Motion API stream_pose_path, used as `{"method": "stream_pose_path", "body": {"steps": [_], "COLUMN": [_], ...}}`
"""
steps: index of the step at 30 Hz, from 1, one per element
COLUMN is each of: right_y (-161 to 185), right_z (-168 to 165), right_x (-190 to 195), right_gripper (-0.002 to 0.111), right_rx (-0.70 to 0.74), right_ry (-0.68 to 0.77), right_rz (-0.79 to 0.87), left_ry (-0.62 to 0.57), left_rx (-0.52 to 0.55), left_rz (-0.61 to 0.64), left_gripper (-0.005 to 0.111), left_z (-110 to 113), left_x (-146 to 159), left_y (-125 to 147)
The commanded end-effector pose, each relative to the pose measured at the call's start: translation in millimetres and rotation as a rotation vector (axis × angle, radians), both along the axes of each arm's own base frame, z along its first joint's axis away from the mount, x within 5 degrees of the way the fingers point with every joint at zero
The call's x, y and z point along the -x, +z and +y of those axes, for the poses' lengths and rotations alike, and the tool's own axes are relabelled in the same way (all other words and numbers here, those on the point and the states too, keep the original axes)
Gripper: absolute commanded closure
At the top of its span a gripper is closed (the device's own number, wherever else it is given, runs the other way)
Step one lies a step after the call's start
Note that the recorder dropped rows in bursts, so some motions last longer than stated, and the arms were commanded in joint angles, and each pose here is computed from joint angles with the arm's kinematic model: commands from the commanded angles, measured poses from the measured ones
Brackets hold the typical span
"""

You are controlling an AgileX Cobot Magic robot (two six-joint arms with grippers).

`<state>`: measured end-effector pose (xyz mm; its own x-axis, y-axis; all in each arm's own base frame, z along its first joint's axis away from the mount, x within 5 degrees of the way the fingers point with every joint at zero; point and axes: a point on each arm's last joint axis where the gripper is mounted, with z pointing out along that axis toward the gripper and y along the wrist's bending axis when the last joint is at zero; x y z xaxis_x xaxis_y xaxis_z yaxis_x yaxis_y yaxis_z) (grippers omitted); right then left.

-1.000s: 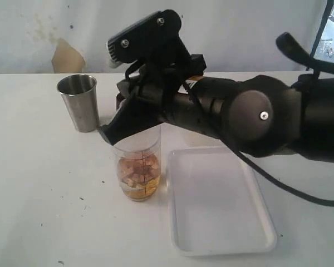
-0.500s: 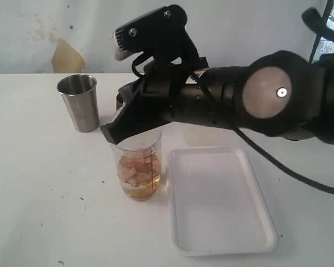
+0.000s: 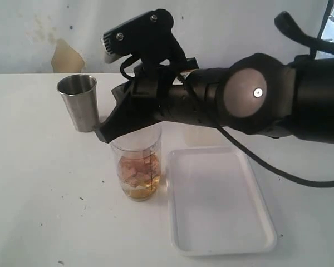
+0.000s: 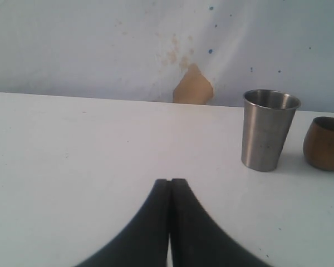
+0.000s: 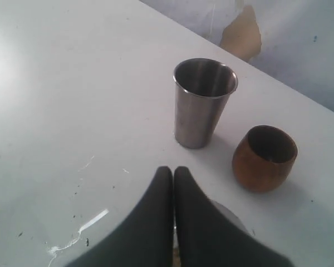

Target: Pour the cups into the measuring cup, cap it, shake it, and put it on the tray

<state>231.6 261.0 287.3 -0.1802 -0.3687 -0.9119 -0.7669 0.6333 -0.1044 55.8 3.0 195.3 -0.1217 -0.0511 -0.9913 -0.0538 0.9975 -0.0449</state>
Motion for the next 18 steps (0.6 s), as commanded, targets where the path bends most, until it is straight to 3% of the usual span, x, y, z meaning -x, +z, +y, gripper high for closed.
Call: {"method": "stream_pose_path", "body": {"steps": [1, 4, 11, 18], "right_y": [-15.6, -15.3, 23.2, -6.4], "right_z": [5.0, 5.8, -7.8, -6.3], "right_x": [-7.0, -8.2, 1.7, -5.0], "right_gripper": [0.108, 0.108, 0.108, 0.108], "right_rx": [0.035, 0.032, -0.055, 0.014], "right_ry": [-0.008, -0.012, -0.027, -0.033], "right_rz": [0.006, 0.001, -0.093, -0.030], "left_ry": [-0.001, -0.001, -0.001, -0.001], "left_rx": [-0.002, -0.002, -0.002, -0.002], "left_rz": [-0.009, -0.009, -0.009, -0.009], "left_gripper": [0.107, 0.107, 0.107, 0.107], "left_z": [-0.1, -0.1, -0.1, -0.1], "left_x": [0.1, 0.1, 0.1, 0.1], "left_y": [-0.5, -0.5, -0.5, -0.5]}}
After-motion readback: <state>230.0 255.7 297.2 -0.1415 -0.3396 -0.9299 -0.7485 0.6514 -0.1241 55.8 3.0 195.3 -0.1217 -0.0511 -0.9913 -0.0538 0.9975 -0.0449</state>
